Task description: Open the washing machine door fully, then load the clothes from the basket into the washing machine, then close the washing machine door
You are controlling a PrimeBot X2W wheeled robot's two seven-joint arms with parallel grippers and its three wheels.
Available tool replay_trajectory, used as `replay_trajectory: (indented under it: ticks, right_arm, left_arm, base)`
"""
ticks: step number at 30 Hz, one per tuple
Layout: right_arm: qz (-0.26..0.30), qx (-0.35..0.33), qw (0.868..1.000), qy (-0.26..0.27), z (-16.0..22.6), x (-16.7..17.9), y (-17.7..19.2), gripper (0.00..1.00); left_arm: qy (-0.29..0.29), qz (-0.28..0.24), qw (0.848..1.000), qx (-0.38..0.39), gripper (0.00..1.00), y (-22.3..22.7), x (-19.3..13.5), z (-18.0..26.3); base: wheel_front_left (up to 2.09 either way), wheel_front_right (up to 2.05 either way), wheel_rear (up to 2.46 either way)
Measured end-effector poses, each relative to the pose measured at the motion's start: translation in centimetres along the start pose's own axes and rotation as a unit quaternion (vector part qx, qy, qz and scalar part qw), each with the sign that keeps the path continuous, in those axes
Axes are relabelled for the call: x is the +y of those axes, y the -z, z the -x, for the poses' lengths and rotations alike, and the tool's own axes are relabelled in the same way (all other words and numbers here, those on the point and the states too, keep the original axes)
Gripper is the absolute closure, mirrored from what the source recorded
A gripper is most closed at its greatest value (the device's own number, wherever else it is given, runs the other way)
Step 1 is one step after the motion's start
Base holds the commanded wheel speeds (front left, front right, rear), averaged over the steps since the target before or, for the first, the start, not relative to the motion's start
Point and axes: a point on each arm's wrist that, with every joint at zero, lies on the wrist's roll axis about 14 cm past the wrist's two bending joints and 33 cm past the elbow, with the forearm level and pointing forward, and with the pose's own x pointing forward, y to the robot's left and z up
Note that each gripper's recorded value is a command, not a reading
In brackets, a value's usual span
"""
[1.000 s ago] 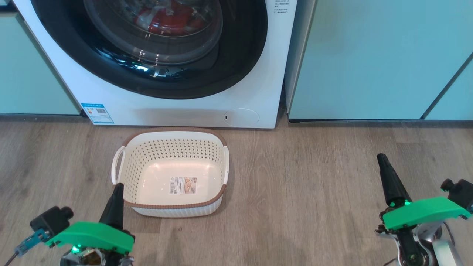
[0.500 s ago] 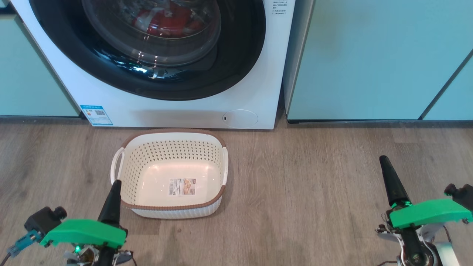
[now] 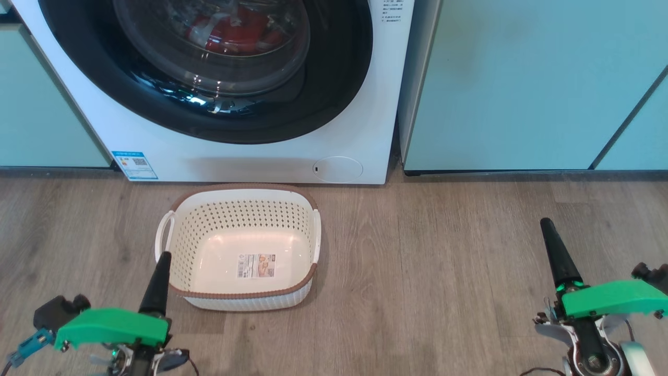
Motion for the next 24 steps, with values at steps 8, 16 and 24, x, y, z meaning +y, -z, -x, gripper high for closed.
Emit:
replay_trajectory:
  ticks: [8,16,24]
  right_arm:
    - [-0.043,-0.003,0.999,0.003,0.1,-0.3,-0.1,1.00]
    - [-0.087,-0.006,0.996,0.004,0.1,-0.4,-0.3,1.00]
    - [-0.124,-0.011,0.992,-0.001,-0.1,-0.2,-0.6,1.00]
  left_arm:
    - [0.011,0.046,0.999,0.002,1.00,-0.1,-0.6,-0.4]
    - [0.013,0.091,0.996,0.005,1.00,0.0,-0.5,-0.4]
    - [0.024,0.133,0.991,0.002,1.00,-0.4,-1.1,-0.8]
  base:
    - [0.00,0.00,0.00]
    - [0.00,0.00,0.00]
    - [0.00,0.00,0.00]
